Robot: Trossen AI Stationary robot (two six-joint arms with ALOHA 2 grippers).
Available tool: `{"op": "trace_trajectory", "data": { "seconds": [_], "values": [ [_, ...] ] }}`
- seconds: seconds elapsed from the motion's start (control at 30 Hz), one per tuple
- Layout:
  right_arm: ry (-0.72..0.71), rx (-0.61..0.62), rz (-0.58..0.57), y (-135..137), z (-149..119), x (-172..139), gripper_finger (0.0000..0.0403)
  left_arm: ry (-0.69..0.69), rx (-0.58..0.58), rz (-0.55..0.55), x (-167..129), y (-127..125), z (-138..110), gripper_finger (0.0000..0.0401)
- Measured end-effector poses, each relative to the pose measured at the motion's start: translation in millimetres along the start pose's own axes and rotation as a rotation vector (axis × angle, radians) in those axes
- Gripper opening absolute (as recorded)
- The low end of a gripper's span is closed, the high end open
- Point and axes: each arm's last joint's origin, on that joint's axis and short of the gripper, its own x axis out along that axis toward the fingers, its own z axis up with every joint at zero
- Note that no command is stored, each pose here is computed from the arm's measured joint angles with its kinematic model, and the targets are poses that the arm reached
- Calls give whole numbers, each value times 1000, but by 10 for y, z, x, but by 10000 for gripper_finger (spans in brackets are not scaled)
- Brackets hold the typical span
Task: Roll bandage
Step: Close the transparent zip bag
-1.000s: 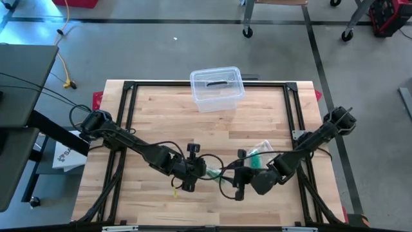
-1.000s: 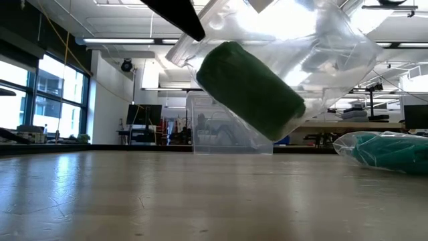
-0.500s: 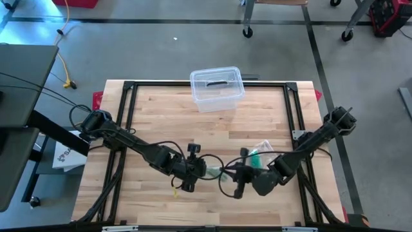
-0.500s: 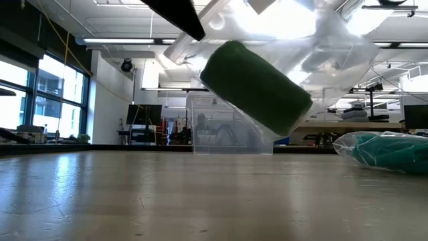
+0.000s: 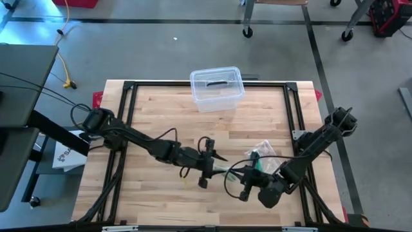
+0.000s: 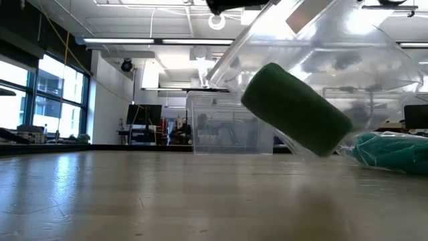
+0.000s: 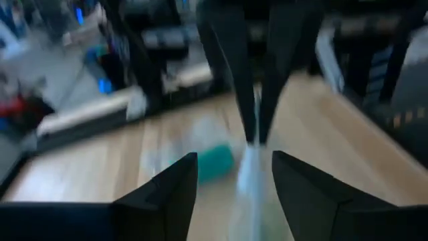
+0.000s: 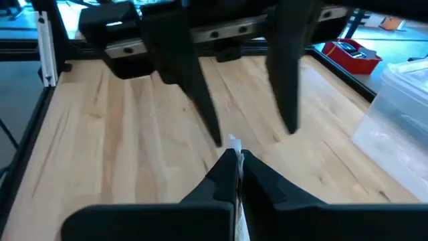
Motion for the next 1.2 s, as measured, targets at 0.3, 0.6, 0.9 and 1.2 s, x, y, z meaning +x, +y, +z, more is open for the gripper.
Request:
{"op": "trace_trajectory", "data": {
  "seconds": [0.3, 0.6, 0.9, 1.2],
  "values": [
    [-26, 22, -27, 4, 4, -58, 0, -167, -57, -25, 84, -80, -35, 180],
    [-52, 42, -14, -33, 81, -156, 0, -182, -126, -36, 100, -64, -31, 155],
    [-48, 44, -11, -34, 79, -154, 0, -140, -127, -43, 130, 16, -89, 154],
    [-46, 47, -8, -33, 78, -154, 0, -160, -135, -34, 154, 35, -91, 154]
  ]
}}
